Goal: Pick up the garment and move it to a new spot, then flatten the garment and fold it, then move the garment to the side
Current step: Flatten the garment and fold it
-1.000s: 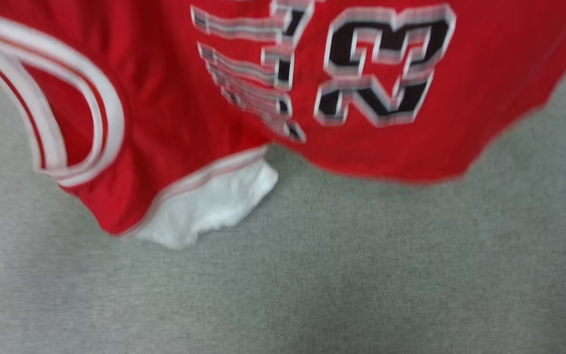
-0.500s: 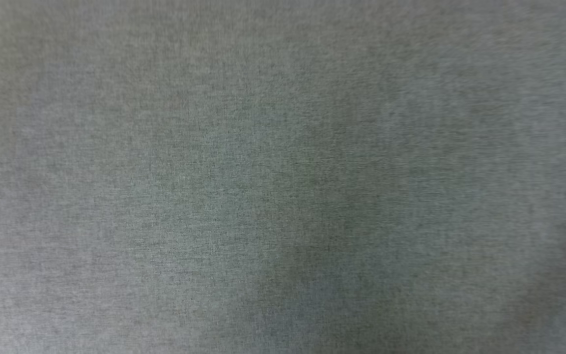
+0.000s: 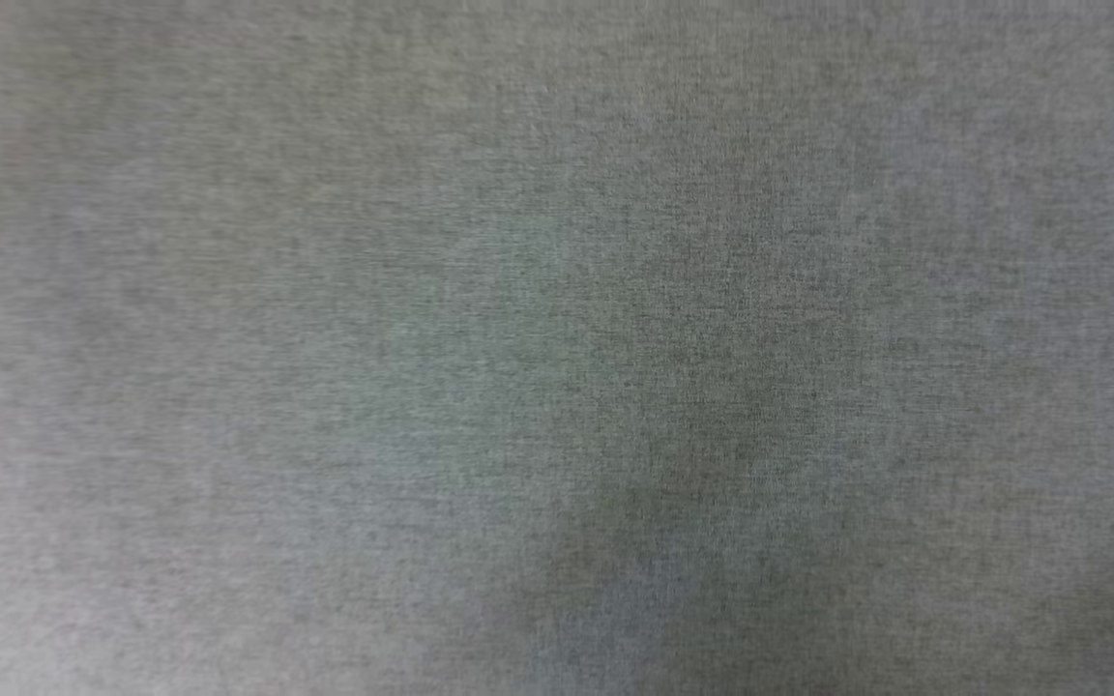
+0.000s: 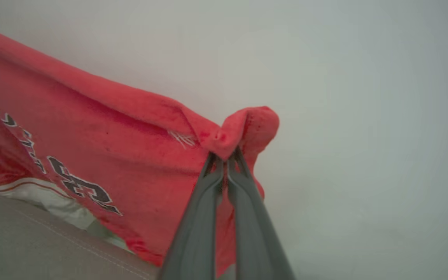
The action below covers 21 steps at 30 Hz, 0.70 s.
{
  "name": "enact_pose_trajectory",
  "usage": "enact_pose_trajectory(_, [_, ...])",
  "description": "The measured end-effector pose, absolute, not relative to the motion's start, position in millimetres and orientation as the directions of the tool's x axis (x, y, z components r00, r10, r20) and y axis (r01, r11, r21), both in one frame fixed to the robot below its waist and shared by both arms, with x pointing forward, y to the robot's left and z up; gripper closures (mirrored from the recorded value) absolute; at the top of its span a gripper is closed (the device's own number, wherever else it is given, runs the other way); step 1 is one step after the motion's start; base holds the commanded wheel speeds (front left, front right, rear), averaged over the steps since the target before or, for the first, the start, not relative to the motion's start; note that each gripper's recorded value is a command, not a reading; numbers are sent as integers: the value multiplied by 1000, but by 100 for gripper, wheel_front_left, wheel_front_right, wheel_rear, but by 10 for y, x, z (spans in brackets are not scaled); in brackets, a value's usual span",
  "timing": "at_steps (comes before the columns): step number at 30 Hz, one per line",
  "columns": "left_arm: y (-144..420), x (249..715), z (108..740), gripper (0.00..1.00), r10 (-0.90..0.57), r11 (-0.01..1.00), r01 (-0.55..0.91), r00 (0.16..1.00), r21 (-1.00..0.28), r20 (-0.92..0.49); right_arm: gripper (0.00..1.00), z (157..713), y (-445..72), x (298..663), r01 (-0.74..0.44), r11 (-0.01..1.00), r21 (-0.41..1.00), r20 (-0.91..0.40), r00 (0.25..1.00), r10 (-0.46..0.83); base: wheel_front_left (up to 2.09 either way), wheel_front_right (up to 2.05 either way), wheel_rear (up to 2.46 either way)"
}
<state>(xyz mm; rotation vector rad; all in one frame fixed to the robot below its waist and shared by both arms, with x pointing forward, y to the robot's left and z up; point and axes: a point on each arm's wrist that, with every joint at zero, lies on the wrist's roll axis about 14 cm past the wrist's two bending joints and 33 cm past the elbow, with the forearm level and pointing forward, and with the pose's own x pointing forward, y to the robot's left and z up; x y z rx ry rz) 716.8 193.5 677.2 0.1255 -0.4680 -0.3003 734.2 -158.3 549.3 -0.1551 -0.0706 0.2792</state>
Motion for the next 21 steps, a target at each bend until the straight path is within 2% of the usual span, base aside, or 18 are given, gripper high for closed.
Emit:
enact_pose_trajectory(8, [1832,6594,5793,100,-359,933,343,912,112,200,100,4938,-1506,6837,-343,929,-140,-91,939,333,0,0,0])
enact_pose_trajectory(15, [1702,5605,5196,100,-362,932,363,931,5,51,100,4535,-1692,6106,-352,934,-57,-219,918,332,0,0,0])
enact_pose_trajectory(21, [1797,4725,4905,100,-352,936,351,933,-26,-76,100,4318,-1587,5395,-419,908,6,-331,856,397,0,0,0])
